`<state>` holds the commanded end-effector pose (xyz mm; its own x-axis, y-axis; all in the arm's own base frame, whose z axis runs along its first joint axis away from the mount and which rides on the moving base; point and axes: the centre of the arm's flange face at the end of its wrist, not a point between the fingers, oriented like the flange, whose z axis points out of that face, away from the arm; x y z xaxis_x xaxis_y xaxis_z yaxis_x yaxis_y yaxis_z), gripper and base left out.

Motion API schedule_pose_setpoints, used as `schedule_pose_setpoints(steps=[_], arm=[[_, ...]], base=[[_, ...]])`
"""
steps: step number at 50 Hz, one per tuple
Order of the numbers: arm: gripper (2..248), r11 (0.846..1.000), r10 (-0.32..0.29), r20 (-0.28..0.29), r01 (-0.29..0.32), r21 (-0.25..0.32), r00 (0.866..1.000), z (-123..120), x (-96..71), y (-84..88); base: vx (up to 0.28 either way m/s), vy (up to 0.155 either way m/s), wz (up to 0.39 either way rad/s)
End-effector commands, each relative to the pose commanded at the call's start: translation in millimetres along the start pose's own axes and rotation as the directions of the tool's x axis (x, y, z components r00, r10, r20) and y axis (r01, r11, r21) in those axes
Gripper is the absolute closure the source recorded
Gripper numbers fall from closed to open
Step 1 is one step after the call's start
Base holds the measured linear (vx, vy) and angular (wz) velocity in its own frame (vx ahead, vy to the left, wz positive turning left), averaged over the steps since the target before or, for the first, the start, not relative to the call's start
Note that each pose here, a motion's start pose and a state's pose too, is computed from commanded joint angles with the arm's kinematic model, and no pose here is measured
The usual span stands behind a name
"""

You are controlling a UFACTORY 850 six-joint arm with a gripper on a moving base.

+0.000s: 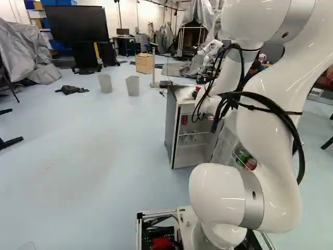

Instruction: Grab a drink from the fridge

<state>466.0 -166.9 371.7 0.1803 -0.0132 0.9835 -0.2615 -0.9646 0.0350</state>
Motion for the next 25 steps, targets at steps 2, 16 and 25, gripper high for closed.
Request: schedule_pose_setpoints(steps=[2,16,25], arm=[[3,1.000,0.001,0.002,-0.001,-0.007,1.000,-3,1.3,2.9],[3,0.995,0.038,0.066,-0.032,-0.092,0.997,-18,5.6,27.3],[3,0.986,0.078,0.116,-0.059,-0.157,0.990,-28,6.9,43.8]], base=[[0.000,0.000,0.000],[0.000,0.000,0.000],[0.000,0.000,0.000]])
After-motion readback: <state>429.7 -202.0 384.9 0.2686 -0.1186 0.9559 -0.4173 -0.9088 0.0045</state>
